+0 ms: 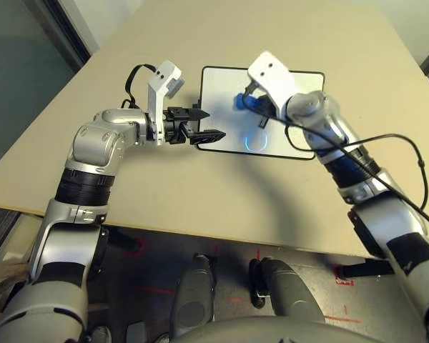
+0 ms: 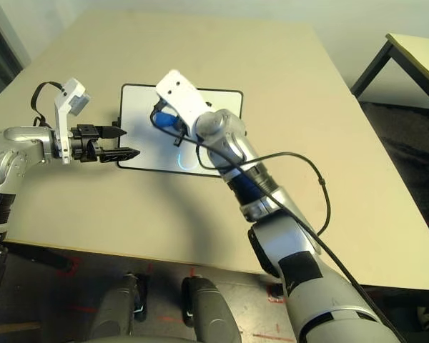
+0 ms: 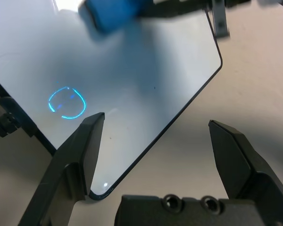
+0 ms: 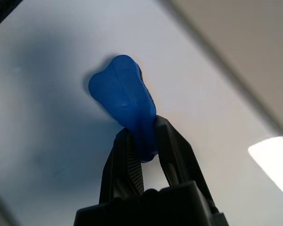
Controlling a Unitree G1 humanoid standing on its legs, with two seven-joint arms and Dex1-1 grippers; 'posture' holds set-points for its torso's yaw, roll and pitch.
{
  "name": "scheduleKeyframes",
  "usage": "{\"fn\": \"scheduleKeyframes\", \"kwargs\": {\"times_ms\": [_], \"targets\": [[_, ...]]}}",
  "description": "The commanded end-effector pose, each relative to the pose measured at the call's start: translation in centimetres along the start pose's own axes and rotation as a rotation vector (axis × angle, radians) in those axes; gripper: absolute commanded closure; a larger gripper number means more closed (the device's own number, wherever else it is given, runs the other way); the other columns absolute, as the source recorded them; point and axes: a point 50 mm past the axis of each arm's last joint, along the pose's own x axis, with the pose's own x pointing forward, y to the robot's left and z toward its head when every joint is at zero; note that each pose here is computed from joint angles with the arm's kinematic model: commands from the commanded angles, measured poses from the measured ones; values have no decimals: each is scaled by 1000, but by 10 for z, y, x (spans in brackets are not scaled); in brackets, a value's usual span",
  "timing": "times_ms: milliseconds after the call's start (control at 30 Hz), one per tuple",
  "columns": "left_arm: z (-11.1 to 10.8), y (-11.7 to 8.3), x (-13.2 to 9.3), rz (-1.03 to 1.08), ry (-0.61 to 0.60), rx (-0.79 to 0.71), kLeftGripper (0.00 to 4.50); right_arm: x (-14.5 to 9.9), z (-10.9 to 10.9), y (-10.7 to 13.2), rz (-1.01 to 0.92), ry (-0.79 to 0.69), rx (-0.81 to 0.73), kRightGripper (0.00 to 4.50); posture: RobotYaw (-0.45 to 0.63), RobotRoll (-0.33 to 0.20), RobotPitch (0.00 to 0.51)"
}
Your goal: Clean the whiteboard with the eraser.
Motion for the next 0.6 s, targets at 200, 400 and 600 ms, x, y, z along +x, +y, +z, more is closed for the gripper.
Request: {"fn": "scheduleKeyframes", "kwargs": {"times_ms": [200, 400, 600], "targets": [[-1, 1, 1, 2, 5, 5, 0, 3, -24, 31, 89, 60, 19, 3936, -11, 0, 125], [-1, 1, 1, 3, 6, 3, 0, -5, -33, 61, 181, 73, 6, 3936, -12, 0, 128], [-1, 2, 2, 1, 5, 5, 0, -3, -24, 38, 100, 53, 27, 3936, -20, 0, 123]]}}
